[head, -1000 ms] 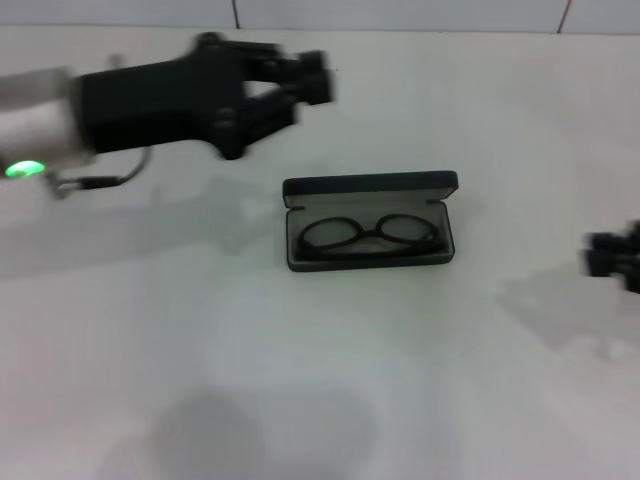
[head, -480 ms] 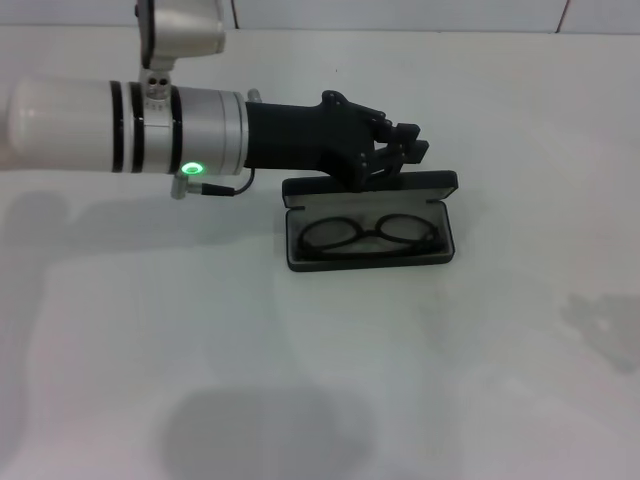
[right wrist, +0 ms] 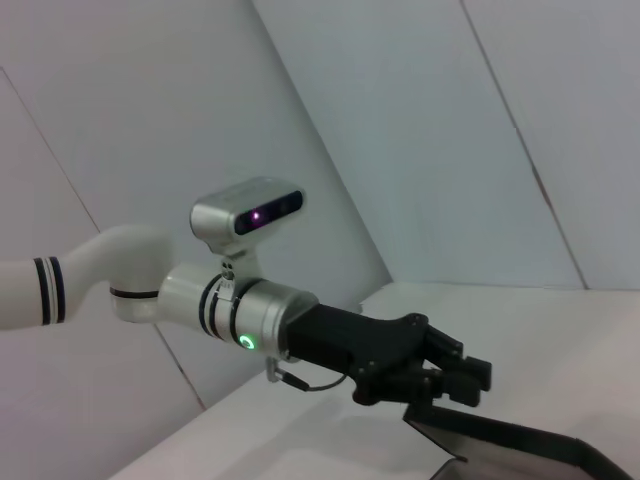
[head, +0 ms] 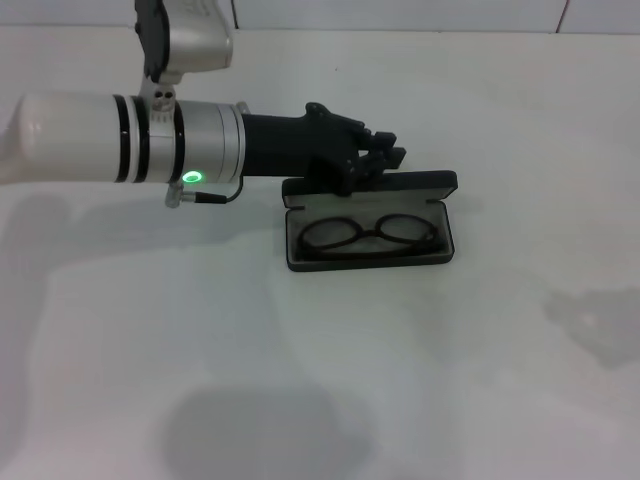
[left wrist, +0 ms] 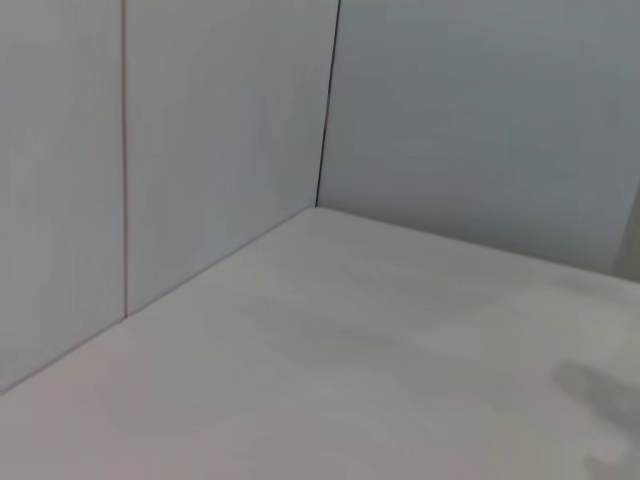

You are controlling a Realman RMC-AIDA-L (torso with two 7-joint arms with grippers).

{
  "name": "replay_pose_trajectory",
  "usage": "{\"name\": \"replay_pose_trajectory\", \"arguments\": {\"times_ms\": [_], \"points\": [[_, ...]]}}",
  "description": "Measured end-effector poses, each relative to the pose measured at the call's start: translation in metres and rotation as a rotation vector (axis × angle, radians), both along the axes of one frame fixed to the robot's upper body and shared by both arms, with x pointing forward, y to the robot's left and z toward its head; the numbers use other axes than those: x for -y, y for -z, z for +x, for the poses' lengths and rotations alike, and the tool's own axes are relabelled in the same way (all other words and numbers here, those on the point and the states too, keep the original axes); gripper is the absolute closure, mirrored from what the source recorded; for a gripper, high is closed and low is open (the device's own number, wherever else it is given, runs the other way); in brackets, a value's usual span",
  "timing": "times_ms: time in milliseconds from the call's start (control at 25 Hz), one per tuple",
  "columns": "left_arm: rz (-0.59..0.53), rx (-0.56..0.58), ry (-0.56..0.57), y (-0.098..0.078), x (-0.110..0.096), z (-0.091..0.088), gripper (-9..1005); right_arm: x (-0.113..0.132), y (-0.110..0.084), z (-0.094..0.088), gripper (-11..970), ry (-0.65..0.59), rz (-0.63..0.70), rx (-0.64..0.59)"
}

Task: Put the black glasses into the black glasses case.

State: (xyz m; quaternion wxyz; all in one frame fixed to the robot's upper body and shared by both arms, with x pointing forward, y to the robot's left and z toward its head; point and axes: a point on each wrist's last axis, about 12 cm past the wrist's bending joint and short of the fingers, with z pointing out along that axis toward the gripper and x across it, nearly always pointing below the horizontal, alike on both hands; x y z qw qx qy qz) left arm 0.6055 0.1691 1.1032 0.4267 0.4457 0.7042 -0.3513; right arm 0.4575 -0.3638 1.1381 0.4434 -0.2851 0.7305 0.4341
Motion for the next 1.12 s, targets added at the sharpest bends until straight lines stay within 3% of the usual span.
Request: {"name": "replay_pose_trajectory", "arguments": {"times_ms": [400, 880, 1120], "points": [[0.068, -0.028, -0.017, 0.018, -0.001, -0.003, 816, -0.006, 0.011, 0.003, 765, -0.007, 0.054, -0.003], [0.141, -0.069, 0.086, 0.034, 0.007, -0.021, 815, -0.011, 0.018, 0.003, 758, -0.025, 0.083, -0.011], [0.079, -0.044, 0.168, 0.027, 0.008, -0.032, 806, -0.011, 0.021, -0.002, 755, -0.025, 0.09, -0.016]]}}
